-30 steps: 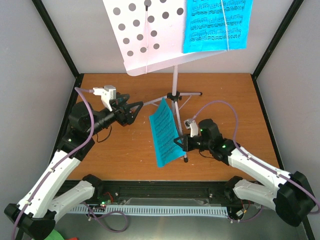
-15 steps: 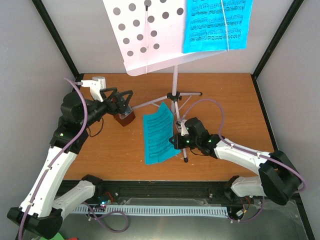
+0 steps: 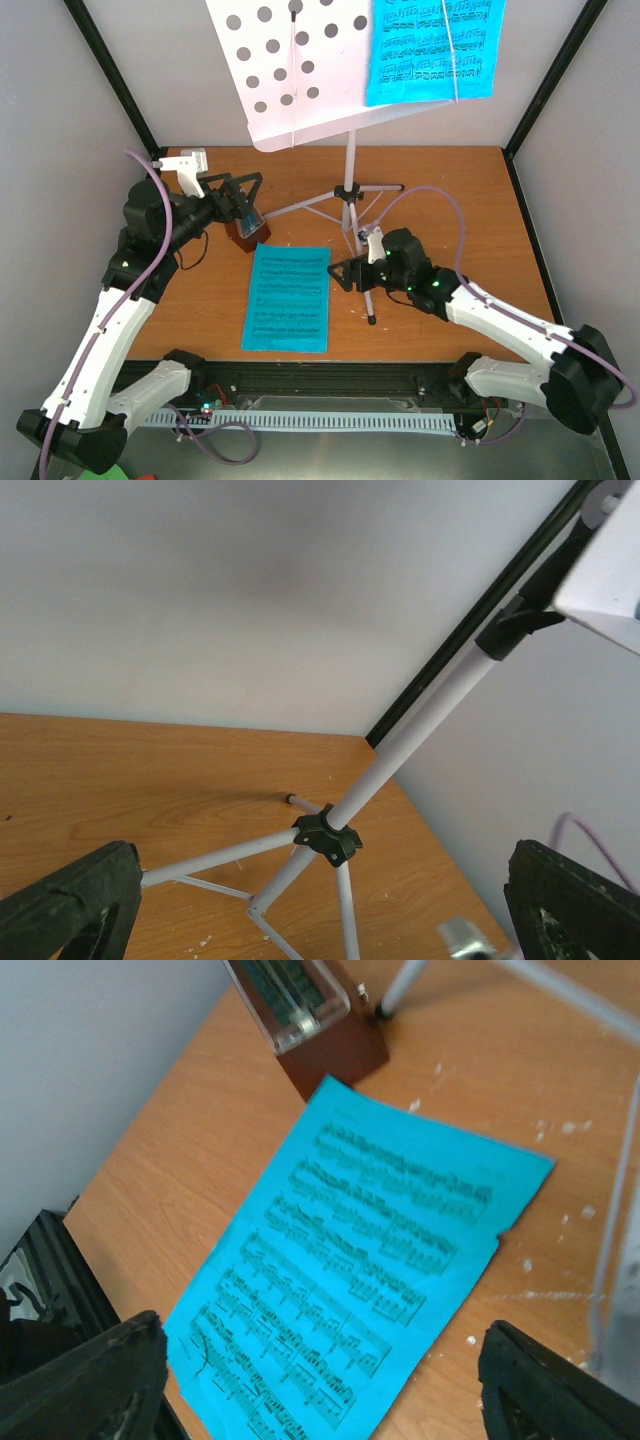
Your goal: Pack up the instrument practice props
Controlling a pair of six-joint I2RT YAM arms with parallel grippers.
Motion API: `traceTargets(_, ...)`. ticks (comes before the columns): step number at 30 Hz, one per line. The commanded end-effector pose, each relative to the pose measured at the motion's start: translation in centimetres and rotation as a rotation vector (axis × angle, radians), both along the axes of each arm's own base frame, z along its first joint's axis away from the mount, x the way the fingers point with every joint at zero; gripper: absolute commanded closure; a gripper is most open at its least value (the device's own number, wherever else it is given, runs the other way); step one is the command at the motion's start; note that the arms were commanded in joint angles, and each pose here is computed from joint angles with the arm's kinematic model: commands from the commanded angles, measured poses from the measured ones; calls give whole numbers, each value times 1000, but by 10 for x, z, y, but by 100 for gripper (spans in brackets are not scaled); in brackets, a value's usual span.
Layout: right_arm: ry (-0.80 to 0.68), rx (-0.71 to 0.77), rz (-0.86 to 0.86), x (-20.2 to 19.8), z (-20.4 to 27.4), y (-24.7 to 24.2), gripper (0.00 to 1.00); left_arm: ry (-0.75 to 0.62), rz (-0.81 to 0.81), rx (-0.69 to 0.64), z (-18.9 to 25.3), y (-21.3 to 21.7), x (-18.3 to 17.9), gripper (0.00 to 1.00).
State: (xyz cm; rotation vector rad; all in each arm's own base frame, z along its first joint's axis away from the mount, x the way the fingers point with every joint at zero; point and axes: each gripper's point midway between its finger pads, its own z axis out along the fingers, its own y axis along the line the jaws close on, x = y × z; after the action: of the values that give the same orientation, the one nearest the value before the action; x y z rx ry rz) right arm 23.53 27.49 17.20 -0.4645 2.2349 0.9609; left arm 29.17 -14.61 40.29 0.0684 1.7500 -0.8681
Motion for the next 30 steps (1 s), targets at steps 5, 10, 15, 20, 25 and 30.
traceTargets(5, -163, -10, -134, 26, 55, -57, 4, -11, 55, -25, 6, 10, 4, 1)
traceTargets(10, -137, -6, -166, 44, 44, -72, 0, 3, 39, -11, -5, 7, 3, 1)
traceTargets(15, -123, -2, -137, 58, 31, -62, 0, 16, 16, 49, -24, 5, 3, 0)
traceTargets(20, -93, -7, -64, 71, 11, -44, 0, -1, -38, 123, -36, -2, 2, 1)
traceTargets(25, -78, 1, -63, 81, 1, -37, 0, -10, -83, 149, -52, -5, -9, 1)
traceTargets(30, -84, 6, -68, 87, 3, -35, 3, -38, -122, 133, -60, -9, -20, 1)
